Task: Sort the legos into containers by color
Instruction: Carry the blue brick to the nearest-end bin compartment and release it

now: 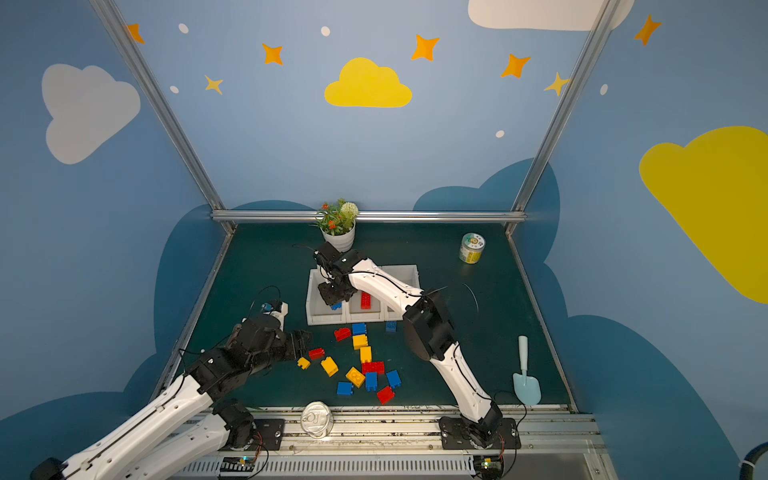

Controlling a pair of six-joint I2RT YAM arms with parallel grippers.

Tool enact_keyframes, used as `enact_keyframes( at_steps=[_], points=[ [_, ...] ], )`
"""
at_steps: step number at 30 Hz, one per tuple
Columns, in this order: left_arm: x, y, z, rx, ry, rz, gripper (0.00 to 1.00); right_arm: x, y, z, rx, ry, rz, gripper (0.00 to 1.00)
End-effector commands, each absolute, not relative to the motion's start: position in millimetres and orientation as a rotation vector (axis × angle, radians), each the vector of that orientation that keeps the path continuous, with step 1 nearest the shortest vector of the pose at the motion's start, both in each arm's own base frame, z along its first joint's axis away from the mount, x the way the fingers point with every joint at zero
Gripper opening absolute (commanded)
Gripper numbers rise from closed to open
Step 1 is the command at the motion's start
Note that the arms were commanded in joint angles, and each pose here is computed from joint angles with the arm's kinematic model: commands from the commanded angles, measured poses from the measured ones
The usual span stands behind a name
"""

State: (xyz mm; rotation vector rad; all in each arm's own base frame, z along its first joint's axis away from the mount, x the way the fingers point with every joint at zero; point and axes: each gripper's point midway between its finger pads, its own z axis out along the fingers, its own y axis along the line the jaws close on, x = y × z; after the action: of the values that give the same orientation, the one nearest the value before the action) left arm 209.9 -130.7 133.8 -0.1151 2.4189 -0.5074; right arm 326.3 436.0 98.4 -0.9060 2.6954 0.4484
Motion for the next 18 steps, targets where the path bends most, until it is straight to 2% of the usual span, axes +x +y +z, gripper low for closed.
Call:
enact_keyframes(
  at_steps=[1,6,18],
  points=[
    [204,-127,126,-0.129,2.451,-0.5,0.69,324,439,118,-0.911,2.674,0.479,0.42],
    [203,-128,123,-0.129,2.468,-0.496,0.68,323,440,127,-0.916,2.659,0.497,0.49],
    [199,-129,116,-0.115,2.498,-0.5,0.69,311,422,188,-0.857,2.558,0.563,0.49]
  ],
)
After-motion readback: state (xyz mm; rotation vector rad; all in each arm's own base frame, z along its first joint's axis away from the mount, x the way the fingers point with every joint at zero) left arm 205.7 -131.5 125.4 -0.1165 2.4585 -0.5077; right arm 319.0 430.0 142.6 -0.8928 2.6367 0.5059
